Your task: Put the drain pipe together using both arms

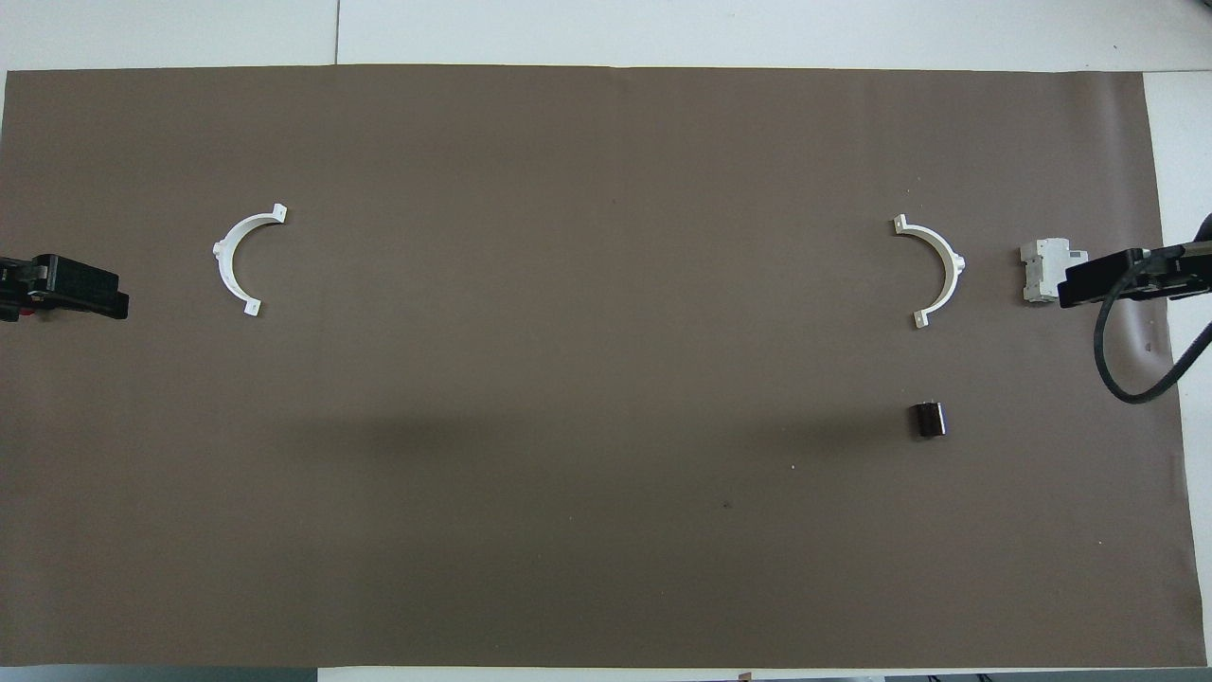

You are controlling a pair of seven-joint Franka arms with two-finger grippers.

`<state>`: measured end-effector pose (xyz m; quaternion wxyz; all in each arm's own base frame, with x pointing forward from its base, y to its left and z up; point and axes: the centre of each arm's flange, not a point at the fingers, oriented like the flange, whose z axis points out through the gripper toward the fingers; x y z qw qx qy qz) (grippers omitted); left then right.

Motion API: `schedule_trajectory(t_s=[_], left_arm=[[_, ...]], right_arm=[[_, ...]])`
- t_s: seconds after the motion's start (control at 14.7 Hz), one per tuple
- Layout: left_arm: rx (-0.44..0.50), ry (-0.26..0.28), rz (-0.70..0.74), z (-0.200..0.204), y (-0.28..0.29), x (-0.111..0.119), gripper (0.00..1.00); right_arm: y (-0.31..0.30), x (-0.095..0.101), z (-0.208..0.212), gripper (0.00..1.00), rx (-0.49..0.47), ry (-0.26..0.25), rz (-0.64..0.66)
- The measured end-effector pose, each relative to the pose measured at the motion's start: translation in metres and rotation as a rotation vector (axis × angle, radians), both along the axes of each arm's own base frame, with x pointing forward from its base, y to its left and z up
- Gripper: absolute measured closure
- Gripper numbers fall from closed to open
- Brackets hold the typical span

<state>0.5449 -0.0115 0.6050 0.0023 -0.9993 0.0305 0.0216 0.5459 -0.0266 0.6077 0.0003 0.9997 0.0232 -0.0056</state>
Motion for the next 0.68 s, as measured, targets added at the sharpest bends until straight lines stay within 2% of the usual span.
schedule_trajectory(t_s=[0.2,0.34,0.68], left_arm=[[0.000,0.000,0.000,0.000,0.000,0.000,0.00],[0.000,0.000,0.000,0.000,0.000,0.000,0.00],[0.000,0.000,0.000,0.000,0.000,0.000,0.00]], right_arm=[[-0.001,0.008,-0.012,0.00,-0.002,-0.046,0.021],[0.001,0.021,-0.042,0.00,0.007,-0.052,0.026],[0.002,0.087,-0.180,0.00,0.032,-0.071,0.015]])
